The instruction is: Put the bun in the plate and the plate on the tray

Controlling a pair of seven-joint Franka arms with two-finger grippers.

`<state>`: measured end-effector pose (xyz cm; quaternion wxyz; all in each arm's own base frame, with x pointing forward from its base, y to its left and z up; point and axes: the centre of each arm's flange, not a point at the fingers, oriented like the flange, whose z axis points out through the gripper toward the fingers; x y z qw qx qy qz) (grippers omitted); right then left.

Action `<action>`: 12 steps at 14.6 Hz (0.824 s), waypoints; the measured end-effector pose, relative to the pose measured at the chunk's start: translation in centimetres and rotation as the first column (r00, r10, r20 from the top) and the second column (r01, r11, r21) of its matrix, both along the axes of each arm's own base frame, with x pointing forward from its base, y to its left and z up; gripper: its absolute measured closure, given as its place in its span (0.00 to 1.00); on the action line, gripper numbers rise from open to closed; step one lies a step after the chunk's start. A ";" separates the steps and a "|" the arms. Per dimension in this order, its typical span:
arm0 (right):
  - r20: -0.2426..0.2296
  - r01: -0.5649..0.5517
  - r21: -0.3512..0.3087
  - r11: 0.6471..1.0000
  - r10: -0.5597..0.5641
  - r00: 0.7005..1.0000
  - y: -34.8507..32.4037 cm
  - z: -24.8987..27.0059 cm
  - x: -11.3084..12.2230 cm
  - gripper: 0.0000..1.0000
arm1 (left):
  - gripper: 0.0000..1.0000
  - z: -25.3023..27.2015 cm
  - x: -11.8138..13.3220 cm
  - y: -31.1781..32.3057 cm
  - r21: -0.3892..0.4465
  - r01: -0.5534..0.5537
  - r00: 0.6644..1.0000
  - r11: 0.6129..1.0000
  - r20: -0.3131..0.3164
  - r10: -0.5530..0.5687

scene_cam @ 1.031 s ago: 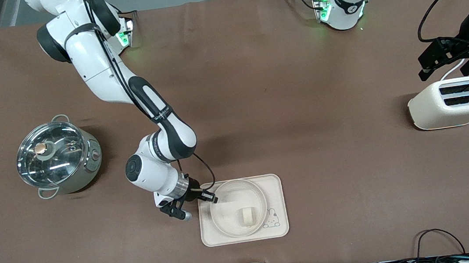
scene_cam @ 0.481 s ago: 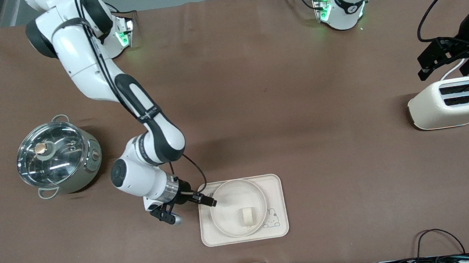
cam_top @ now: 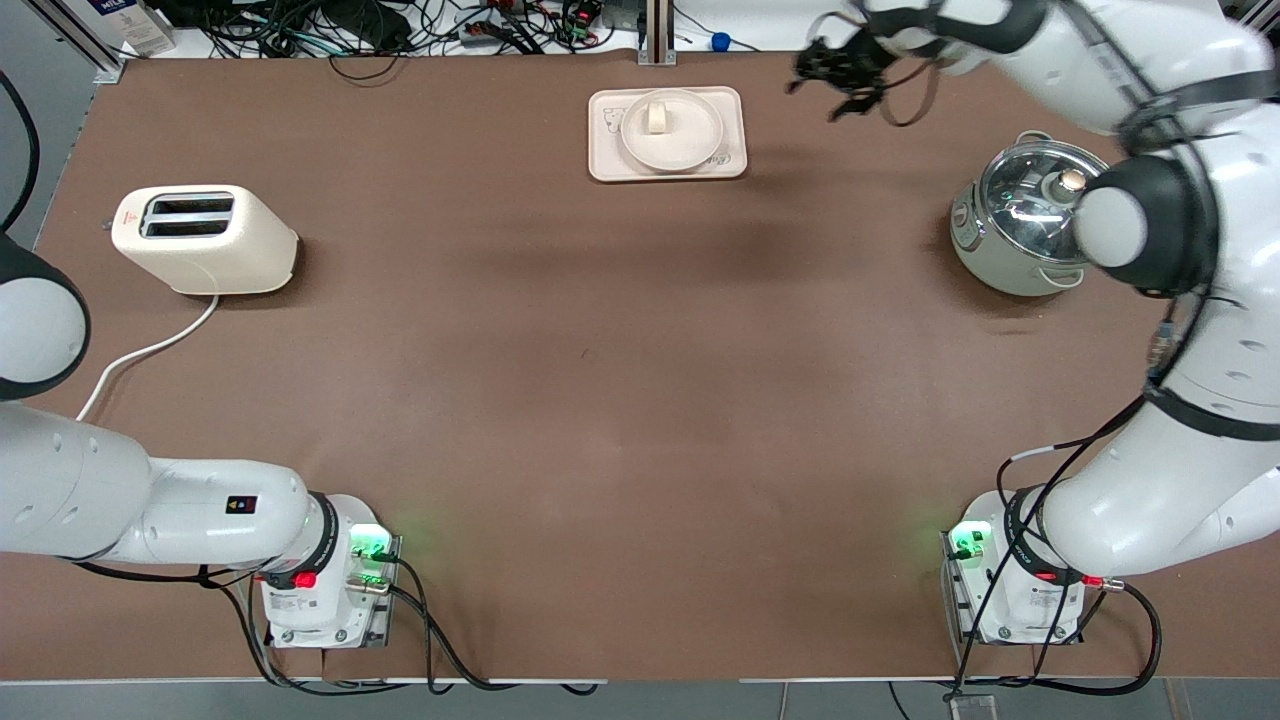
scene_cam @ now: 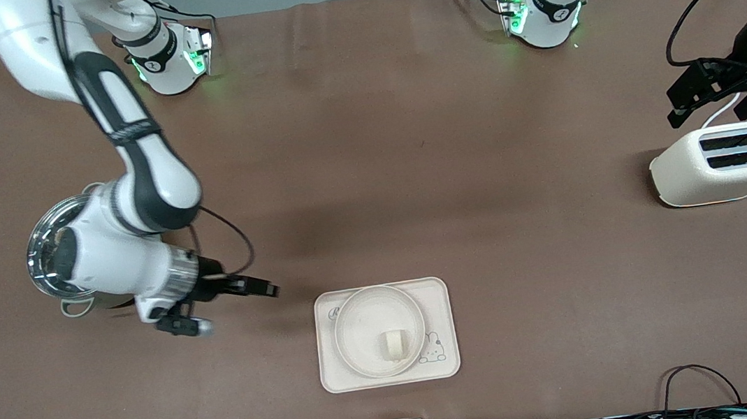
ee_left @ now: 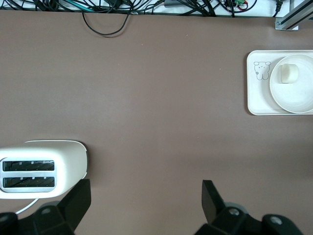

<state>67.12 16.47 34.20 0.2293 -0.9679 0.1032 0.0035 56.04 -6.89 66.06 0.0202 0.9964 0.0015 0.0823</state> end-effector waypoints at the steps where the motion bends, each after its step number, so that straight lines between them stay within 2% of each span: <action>1: -0.006 -0.032 -0.056 0.998 0.032 0.999 -2.7 0.8 -0.6 0.00 | 0.00 0.0 0.0 0.0 0.000 0.000 1.000 1.000 0.000 0.000; 5: -0.060 -0.122 -0.250 0.961 0.110 0.992 -10.8 7.0 -3.3 0.00 | 0.00 0.0 0.0 0.0 0.000 0.000 1.000 1.000 0.000 0.000; 8: -0.059 -0.165 -0.354 0.920 0.154 0.986 -16.4 14.2 -6.1 0.00 | 0.00 0.0 0.0 0.0 0.000 0.000 1.000 1.000 0.000 0.000; 10: -0.055 -0.190 -0.394 0.899 0.184 0.981 -18.8 18.1 -8.2 0.00 | 0.00 0.0 0.0 0.0 0.000 0.000 1.000 1.000 0.000 0.000; 12: -0.093 -0.201 -0.392 0.898 0.179 0.979 -20.8 21.0 -10.4 0.00 | 0.00 0.0 0.0 0.0 0.000 0.000 1.000 1.000 0.000 0.000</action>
